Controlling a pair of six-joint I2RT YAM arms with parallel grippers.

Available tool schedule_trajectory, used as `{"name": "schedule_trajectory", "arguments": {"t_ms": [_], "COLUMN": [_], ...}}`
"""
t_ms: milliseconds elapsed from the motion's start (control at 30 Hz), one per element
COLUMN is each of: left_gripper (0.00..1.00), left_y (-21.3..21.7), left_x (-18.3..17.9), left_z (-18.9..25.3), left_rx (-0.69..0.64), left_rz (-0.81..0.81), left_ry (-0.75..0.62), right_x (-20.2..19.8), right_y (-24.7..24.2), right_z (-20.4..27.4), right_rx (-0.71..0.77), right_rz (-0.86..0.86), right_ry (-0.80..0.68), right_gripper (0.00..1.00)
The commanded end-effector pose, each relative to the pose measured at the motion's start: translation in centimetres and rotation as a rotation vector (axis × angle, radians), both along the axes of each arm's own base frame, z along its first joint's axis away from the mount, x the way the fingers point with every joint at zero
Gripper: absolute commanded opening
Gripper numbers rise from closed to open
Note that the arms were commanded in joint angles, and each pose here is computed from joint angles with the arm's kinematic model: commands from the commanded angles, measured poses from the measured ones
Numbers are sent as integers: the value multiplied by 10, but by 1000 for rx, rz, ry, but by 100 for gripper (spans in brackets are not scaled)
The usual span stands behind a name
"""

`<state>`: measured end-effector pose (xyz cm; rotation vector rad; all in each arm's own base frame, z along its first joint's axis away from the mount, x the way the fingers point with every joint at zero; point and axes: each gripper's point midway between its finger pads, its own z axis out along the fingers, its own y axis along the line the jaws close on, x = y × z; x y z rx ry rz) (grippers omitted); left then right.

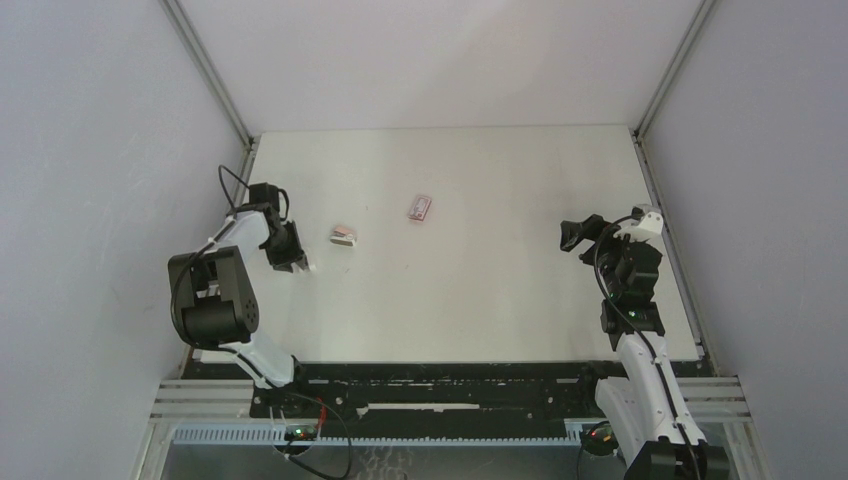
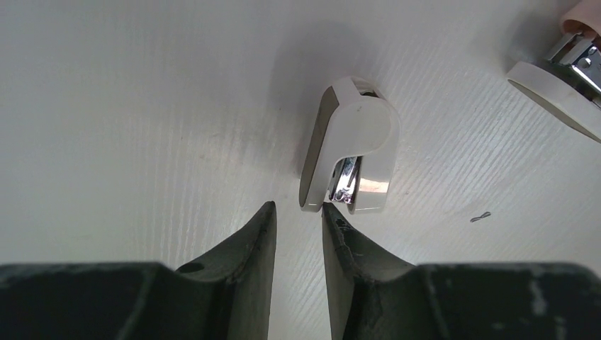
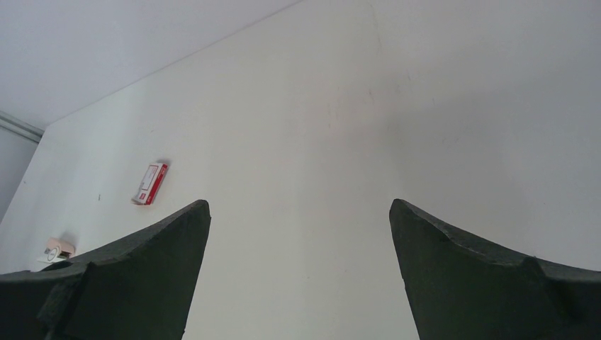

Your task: Load the staples into the stapler

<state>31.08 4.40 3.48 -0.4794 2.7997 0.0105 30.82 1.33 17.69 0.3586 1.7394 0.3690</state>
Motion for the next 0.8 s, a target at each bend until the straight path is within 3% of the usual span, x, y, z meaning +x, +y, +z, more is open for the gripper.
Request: {"name": "schedule_trajectory", "arguments": {"t_ms": [0, 500, 667, 733, 767], "left_gripper": [34, 28, 10, 0, 0], "left_y": [2, -5, -5, -14, -21], "left_x": [18, 17, 19, 23, 25], "left_z": [10, -7, -3, 13, 22], "left_rx": [15, -16, -5, 19, 34], "left_rz": [-23, -48, -50, -81, -105], "left_ry": [-45, -3, -26, -83, -118], "right_x": [2, 2, 2, 2, 2], "right_y": [0, 1, 0, 2, 3], "right_z": [12, 12, 11, 13, 13], "right_rx": [-11, -12, -14, -15, -12], "right_rz": [0, -2, -8, 2, 10], "right_ry": [-35, -36, -33, -38, -39], "right_gripper": [96, 96, 96, 96, 96]}}
